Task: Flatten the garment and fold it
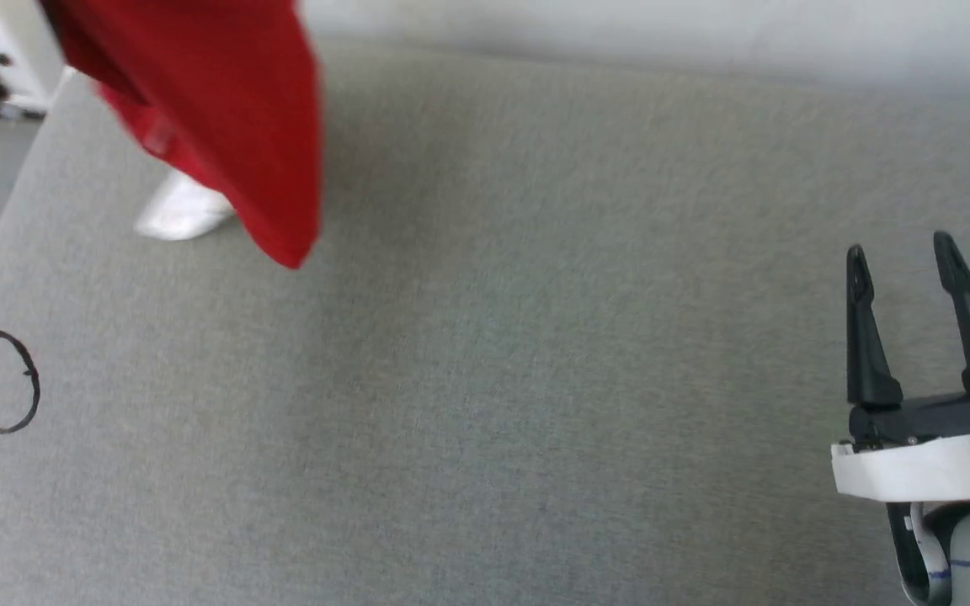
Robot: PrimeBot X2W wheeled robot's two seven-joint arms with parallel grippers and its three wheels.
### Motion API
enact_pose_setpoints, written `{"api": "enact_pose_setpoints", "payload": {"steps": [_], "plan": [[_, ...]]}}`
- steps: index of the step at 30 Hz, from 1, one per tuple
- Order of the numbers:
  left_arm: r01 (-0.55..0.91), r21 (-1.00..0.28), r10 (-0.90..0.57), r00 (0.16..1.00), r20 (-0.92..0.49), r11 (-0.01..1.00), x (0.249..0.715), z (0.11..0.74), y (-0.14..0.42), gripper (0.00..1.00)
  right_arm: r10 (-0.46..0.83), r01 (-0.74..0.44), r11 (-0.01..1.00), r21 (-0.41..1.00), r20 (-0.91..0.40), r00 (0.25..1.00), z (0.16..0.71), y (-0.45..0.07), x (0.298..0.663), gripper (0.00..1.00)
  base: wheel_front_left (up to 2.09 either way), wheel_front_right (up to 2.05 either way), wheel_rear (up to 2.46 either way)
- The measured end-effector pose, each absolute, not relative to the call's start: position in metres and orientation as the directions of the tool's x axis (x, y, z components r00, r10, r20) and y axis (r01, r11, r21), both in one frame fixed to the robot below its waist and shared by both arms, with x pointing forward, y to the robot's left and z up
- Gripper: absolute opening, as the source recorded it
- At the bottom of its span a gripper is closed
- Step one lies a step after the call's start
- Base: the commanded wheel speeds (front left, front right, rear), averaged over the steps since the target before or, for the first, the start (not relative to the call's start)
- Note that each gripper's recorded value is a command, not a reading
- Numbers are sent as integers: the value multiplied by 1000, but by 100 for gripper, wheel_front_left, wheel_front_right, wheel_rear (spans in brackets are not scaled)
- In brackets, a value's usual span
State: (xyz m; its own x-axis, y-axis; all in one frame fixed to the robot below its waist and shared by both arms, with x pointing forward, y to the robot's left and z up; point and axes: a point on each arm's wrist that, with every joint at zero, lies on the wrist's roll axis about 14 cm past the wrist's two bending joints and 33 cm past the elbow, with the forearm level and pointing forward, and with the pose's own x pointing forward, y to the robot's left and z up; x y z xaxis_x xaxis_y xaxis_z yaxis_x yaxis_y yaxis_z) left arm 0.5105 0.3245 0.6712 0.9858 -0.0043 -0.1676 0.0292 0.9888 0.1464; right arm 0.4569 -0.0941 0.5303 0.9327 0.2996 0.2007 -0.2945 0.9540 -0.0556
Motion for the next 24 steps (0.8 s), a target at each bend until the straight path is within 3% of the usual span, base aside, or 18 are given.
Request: {"api": "enact_pose_setpoints", "payload": {"steps": [10,19,24], "plan": [[316,140,-305,947,-98,938,502,719,202,0,170,-165,985,-42,255,952,559,-145,425,100,0,0,0],[600,160,-591,800,-109,784,481,719,75,0,18,-12,1000,-26,225,974,552,-200,397,100,0,0,0],[703,108,-689,711,-138,703,468,696,20,0,-60,64,998,-16,193,979,542,-227,385,100,0,0,0]]}}
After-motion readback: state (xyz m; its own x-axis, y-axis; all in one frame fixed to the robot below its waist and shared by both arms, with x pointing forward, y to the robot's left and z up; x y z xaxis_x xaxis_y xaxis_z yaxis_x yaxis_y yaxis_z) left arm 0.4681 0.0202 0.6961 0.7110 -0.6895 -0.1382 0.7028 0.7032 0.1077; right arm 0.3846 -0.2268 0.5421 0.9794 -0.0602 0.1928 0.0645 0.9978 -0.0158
